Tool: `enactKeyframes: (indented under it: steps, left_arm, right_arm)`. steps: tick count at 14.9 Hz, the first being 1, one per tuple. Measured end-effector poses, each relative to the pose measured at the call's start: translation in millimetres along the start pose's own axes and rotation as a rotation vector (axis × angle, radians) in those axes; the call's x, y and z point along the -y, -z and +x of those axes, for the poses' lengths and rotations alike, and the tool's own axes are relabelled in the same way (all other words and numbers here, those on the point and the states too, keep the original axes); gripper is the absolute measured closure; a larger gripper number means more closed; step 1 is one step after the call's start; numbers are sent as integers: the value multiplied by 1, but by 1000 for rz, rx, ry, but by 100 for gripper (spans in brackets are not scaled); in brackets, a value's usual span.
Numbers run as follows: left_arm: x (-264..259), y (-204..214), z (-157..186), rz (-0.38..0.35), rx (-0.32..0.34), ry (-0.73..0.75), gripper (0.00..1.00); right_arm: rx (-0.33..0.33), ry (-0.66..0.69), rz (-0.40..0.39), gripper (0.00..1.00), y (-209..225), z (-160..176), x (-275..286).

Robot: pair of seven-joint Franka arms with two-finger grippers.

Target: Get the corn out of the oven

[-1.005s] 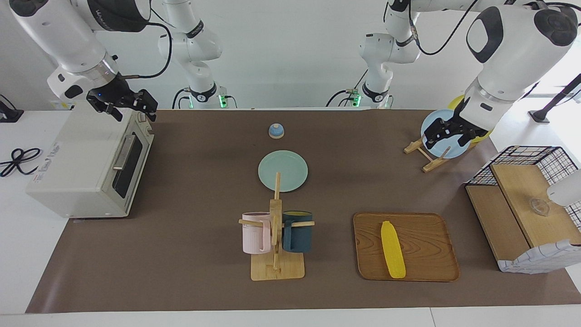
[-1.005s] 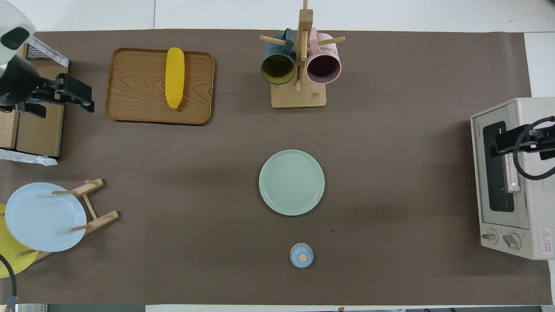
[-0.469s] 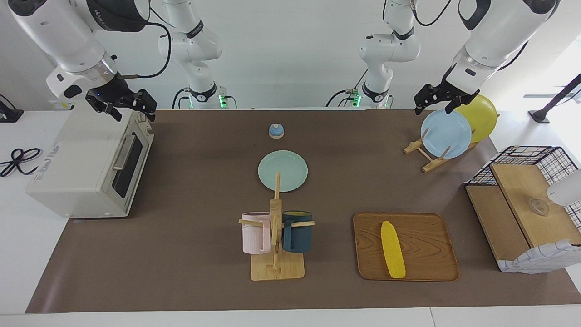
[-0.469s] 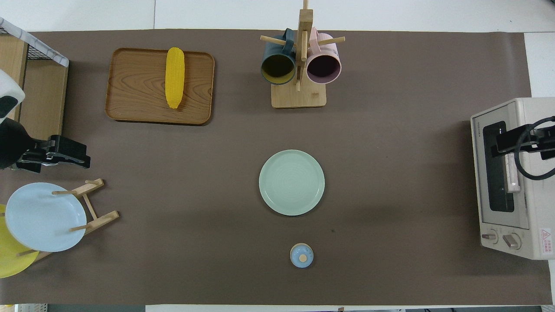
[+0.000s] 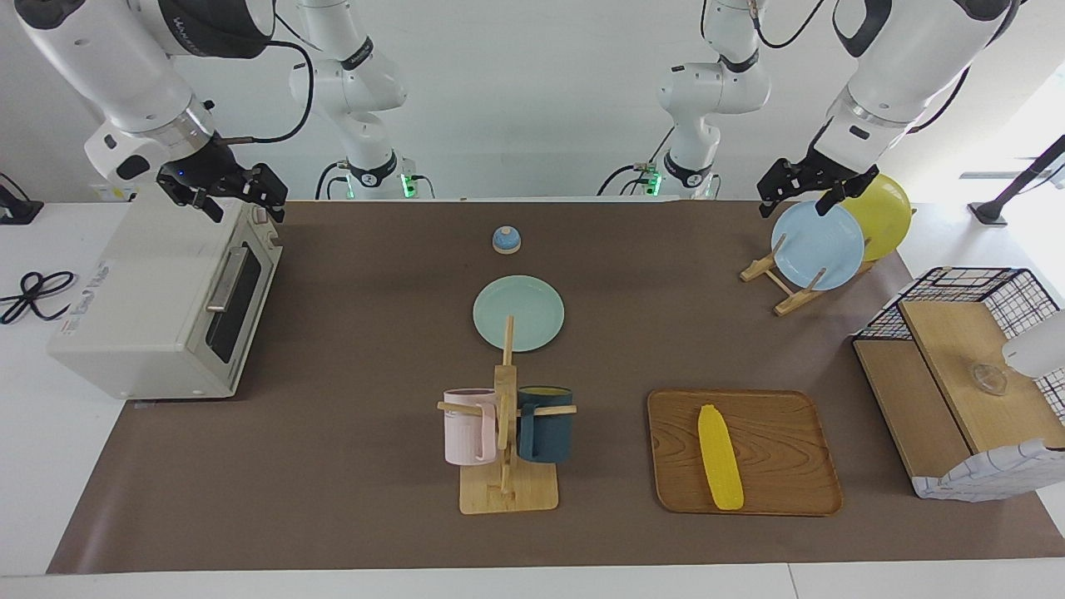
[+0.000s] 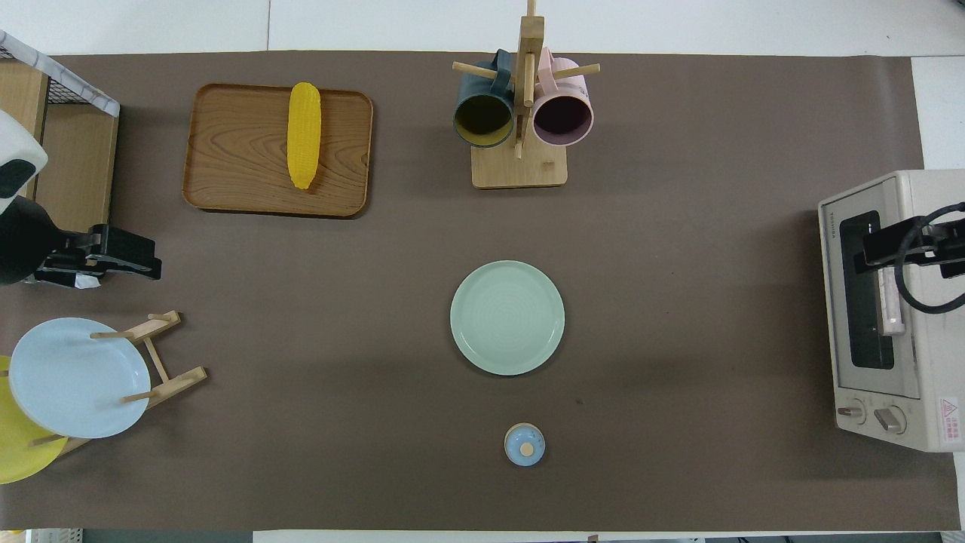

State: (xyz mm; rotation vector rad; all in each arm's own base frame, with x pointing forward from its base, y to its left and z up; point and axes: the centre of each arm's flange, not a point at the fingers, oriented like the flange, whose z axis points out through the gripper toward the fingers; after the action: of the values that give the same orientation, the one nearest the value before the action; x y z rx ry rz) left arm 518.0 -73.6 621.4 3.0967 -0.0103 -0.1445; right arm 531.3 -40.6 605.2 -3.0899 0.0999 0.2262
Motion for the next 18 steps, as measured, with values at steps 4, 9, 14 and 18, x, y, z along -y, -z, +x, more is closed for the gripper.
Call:
enactKeyframes:
  steps: [4, 9, 14, 18]
  left_arm:
    - [1, 0, 0, 7, 8, -7, 0]
    - [2, 1, 2, 8, -4, -44, 0]
    - [2, 3, 2, 7, -8, -43, 0]
    - [2, 4, 3, 6, -19, -43, 0]
  right_arm:
    - [0, 0, 0, 0, 0, 0, 0]
    - [0, 1, 0, 0, 0, 0, 1]
    - [0, 3, 0, 0, 0, 0, 1]
    - [0, 6, -1, 0, 0, 0, 3]
